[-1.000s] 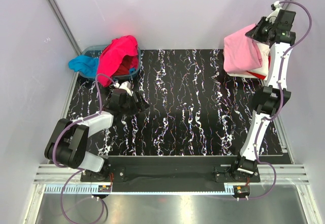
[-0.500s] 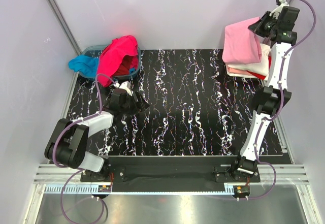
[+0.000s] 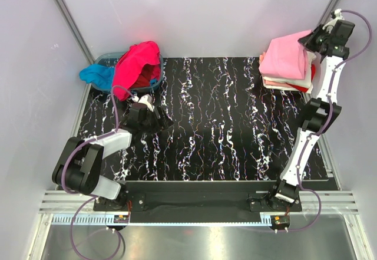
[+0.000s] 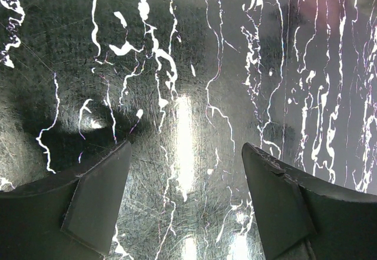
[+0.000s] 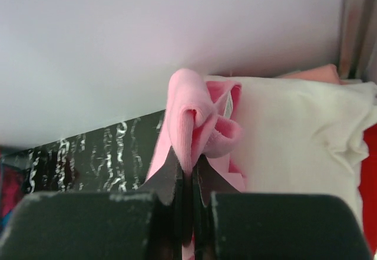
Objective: Fold and stack the t-shirts
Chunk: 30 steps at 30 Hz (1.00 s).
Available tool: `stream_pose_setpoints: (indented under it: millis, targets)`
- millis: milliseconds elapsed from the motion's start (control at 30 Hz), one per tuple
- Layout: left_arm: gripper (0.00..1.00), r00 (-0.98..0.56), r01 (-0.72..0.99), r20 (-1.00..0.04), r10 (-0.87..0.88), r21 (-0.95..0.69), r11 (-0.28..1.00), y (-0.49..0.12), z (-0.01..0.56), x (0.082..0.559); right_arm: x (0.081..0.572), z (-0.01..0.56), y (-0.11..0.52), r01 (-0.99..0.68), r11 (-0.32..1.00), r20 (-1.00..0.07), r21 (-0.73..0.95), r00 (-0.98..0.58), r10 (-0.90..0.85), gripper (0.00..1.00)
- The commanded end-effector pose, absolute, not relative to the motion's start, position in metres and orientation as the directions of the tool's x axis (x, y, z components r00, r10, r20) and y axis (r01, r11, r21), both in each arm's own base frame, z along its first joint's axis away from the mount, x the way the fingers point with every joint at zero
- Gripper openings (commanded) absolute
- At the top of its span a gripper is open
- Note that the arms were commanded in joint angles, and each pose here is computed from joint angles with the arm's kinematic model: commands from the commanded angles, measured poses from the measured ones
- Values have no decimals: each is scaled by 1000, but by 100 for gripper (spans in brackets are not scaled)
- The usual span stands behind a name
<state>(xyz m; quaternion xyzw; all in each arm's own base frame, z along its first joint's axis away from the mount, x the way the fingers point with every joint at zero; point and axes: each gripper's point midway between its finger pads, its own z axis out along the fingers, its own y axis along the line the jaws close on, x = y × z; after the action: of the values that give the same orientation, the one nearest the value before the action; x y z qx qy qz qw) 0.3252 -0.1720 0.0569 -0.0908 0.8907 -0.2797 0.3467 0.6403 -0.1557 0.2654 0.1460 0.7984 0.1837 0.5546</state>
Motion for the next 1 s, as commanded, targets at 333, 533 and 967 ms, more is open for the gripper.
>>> stream_pose_setpoints:
  millis: [333,533,967]
  targets:
    - [80,-703,80,-607,-371,-586,806,-177,72,335,674,191,-258,218,910,-899,352,-194,394,4]
    - [80,-701,78,-607,-375,-587,806,-177,72,335,665,148,-327,402,881,-930,249,-156,334,12]
    - [79,-696,84,-610,-379,-593,801,-178,74,335,614,152,-387,688,703,-938,177,-99,333,83]
